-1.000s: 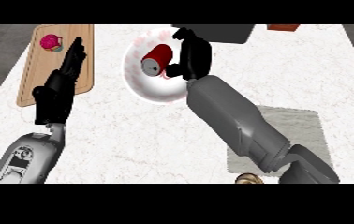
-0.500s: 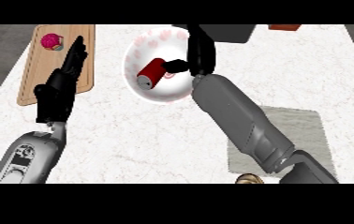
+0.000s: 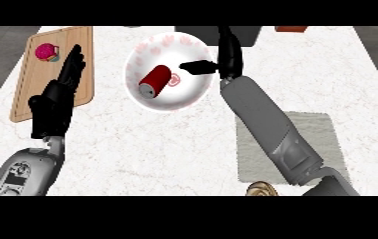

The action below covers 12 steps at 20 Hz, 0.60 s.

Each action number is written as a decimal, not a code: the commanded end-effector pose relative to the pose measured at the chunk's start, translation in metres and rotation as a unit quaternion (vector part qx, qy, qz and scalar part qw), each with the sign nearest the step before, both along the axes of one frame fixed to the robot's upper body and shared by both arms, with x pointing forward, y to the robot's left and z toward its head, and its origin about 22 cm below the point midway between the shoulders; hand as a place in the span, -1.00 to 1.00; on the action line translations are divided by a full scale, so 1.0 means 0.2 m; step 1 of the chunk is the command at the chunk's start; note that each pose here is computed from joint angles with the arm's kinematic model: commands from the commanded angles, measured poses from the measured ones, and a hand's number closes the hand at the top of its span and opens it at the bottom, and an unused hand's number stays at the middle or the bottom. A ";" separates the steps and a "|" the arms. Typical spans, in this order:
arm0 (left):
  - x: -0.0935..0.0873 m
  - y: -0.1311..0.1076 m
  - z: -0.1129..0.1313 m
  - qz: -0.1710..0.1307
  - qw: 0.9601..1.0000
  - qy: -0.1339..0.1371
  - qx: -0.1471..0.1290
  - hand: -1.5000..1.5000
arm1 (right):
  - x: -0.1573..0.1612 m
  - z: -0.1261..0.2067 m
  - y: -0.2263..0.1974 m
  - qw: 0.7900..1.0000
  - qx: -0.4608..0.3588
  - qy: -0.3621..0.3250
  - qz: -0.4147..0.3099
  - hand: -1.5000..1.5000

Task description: Pick the can from the placemat and place it in the bowl

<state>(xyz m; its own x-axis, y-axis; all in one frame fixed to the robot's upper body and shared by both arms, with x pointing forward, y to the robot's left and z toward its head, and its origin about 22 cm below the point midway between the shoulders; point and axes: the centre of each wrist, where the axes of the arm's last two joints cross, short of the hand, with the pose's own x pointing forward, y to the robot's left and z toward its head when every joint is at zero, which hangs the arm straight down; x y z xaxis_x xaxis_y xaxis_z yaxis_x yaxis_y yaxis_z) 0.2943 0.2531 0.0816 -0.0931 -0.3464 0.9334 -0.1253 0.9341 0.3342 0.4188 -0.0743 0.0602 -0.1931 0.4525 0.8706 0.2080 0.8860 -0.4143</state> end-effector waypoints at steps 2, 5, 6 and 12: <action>-0.03 0.02 0.02 0.023 1.000 0.001 0.004 0.00 | -0.07 -0.16 -0.15 0.998 0.054 0.000 0.030 -1.00; 0.01 0.03 0.09 0.018 1.000 -0.002 0.008 0.00 | -0.06 -0.09 -0.20 0.995 0.081 -0.001 0.057 -1.00; -0.05 0.06 -0.03 0.022 1.000 0.003 -0.006 0.00 | -0.12 -0.17 -0.32 0.994 0.081 -0.006 0.073 -1.00; -0.05 0.09 -0.05 0.023 1.000 0.004 -0.001 0.00 | -0.34 -0.32 -0.40 0.988 0.091 0.003 0.123 -1.00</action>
<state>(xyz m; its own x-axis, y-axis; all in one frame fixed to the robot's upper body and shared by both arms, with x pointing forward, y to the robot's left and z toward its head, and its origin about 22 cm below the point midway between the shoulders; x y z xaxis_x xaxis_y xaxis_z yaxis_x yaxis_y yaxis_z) 0.2893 0.2668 0.0695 -0.0660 -0.3514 0.9339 -0.1680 0.9265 0.3367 0.3786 -0.1337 0.0207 -0.2581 0.2683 0.9281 0.0245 0.9622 -0.2714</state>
